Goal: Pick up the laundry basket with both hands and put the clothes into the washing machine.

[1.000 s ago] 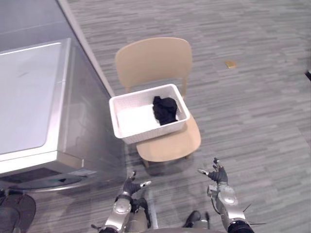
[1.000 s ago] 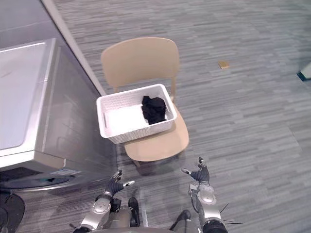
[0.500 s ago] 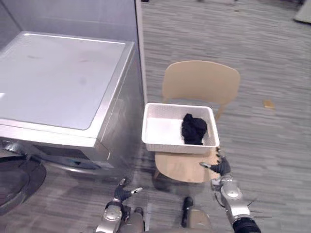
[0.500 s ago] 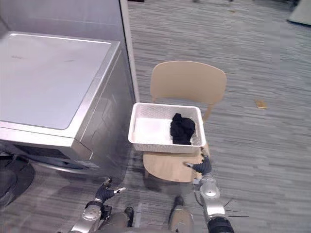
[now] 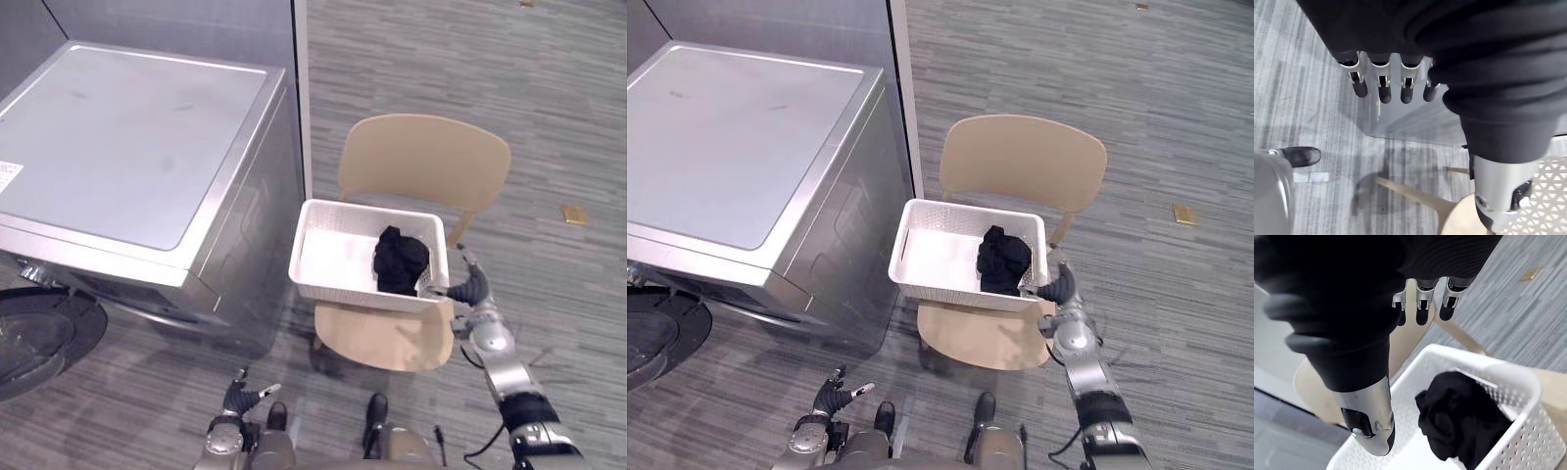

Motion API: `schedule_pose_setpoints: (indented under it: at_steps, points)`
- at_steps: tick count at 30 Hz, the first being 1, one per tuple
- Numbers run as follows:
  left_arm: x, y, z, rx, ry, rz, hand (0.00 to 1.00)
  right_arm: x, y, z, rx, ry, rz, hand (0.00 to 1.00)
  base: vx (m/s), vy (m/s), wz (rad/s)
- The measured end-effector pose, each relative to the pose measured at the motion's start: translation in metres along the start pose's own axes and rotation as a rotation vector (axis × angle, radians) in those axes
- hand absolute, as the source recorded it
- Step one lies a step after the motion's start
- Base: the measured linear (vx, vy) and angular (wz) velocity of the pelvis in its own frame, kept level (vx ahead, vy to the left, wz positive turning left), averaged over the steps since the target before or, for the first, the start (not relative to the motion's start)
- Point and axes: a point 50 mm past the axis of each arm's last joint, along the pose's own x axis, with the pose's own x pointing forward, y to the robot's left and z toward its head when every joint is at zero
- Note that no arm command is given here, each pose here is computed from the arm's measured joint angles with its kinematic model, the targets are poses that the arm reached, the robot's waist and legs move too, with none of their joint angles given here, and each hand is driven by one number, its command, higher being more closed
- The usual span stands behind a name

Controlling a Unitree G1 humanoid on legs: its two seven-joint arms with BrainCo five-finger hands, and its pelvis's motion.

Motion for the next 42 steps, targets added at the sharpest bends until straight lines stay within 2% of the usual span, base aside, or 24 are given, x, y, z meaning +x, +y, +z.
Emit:
schedule_pose_setpoints:
  at_steps: [2,9,13,19,24,29,30,37,42]
  points:
    - [0.004,-0.001,0.009,0.004,-0.026,-0.004,0.0,0.016,-0.008,0.01,-0.066,-0.018,0.006,0.0,-0.14,-0.019,0.14]
    - [0.019,0.004,0.043,0.002,-0.115,0.007,0.0,0.069,-0.073,0.066,-0.264,-0.07,-0.121,0.0,-0.17,-0.028,0.06]
    - [0.029,0.007,0.081,-0.047,-0.216,0.032,0.0,0.085,-0.153,0.113,-0.353,-0.067,-0.347,0.0,-0.13,-0.024,0.18]
    - [0.032,-0.003,0.104,-0.069,-0.291,-0.005,0.0,0.079,-0.215,0.154,-0.418,-0.101,-0.518,0.0,-0.03,-0.049,0.11]
    - [0.033,-0.011,0.124,-0.095,-0.343,-0.034,0.0,0.077,-0.226,0.165,-0.545,-0.103,-0.464,0.0,0.0,-0.044,0.13]
    - [0.033,-0.02,0.135,-0.093,-0.37,-0.066,0.0,0.085,-0.201,0.165,-0.69,-0.106,-0.375,0.0,0.02,-0.053,0.12]
    - [0.033,-0.021,0.136,-0.095,-0.371,-0.068,0.0,0.086,-0.199,0.165,-0.703,-0.106,-0.37,1.0,0.01,-0.063,0.15]
    - [0.033,-0.02,0.137,-0.106,-0.373,-0.068,0.0,0.088,-0.193,0.165,-0.696,-0.09,-0.339,1.0,-0.02,-0.069,0.04]
    - [0.031,-0.022,0.131,-0.153,-0.371,-0.126,0.0,0.088,-0.19,0.16,-0.518,-0.106,-0.297,1.0,-0.02,-0.088,0.01]
